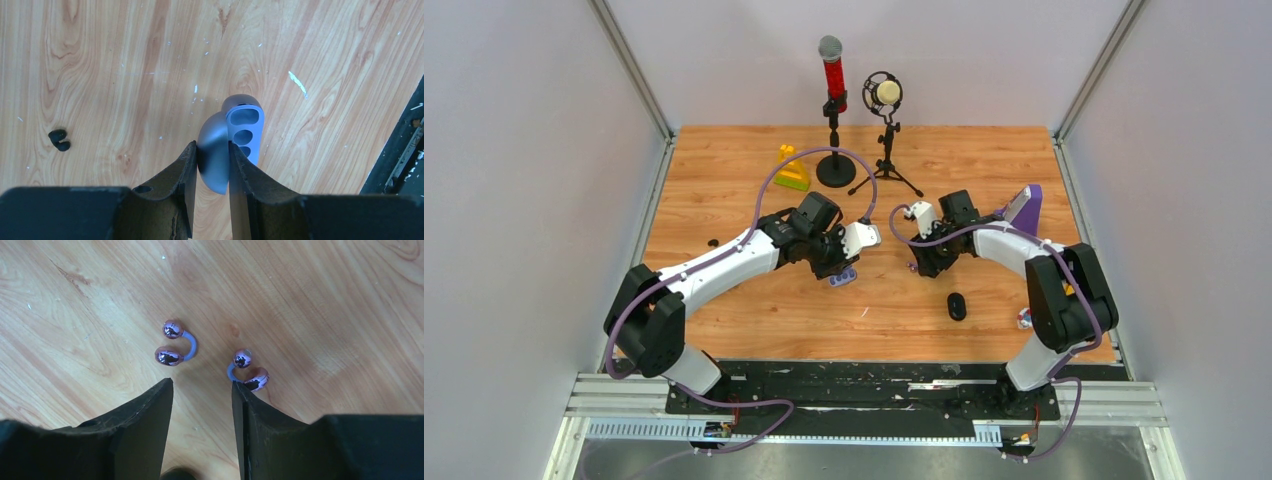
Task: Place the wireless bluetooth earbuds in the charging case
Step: Pick up the earbud from the center of the board.
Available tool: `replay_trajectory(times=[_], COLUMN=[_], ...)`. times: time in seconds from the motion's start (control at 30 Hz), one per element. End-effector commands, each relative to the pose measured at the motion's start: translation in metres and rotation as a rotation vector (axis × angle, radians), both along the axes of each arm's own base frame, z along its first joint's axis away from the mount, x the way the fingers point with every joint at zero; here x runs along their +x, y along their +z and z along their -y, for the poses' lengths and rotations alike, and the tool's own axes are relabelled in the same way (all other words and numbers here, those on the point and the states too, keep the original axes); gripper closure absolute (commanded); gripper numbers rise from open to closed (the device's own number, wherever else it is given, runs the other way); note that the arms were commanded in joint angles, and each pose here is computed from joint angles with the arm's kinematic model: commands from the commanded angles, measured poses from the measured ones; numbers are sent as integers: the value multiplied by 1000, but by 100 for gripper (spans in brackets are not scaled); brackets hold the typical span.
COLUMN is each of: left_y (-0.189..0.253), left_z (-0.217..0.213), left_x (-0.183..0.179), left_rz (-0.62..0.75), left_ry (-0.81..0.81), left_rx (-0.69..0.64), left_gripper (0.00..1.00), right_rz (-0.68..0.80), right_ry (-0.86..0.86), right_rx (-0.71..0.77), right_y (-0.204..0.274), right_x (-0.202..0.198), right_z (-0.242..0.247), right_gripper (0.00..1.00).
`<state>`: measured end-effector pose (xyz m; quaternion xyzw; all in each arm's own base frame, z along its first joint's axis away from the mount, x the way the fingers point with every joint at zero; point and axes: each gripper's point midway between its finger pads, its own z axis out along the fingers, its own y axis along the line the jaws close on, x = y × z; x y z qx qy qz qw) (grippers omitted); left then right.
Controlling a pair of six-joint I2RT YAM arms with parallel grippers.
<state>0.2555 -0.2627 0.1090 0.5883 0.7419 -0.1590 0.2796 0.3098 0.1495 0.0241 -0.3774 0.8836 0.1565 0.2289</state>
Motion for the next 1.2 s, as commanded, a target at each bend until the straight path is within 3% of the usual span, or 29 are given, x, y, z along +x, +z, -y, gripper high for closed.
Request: replay_trajectory(times=[0.0,0.27,0.5,0.8,1.03,1.17], left_y=[16,15,16,18,19,17], left_z=[4,5,4,4,3,3], left_x=[2,1,2,2,3,3], left_rz=[41,38,42,51,58,54], left_ry=[-17,-19,-17,-18,-15,-15], left_rx=[-51,-50,-50,-51,-49,-45], left_gripper=[100,100,100,100,100,100], right_rz=[95,210,140,93,10,-23], right_ry=[17,70,-124,-333,-287,-274], right_rx=[16,-3,5,-66,-16,-13], right_y=[17,39,47,34,28,24], right_x=[19,27,36,46,32,26], right_z=[-7,-5,3,32,20,18], right_gripper=[52,52,54,68,81,83])
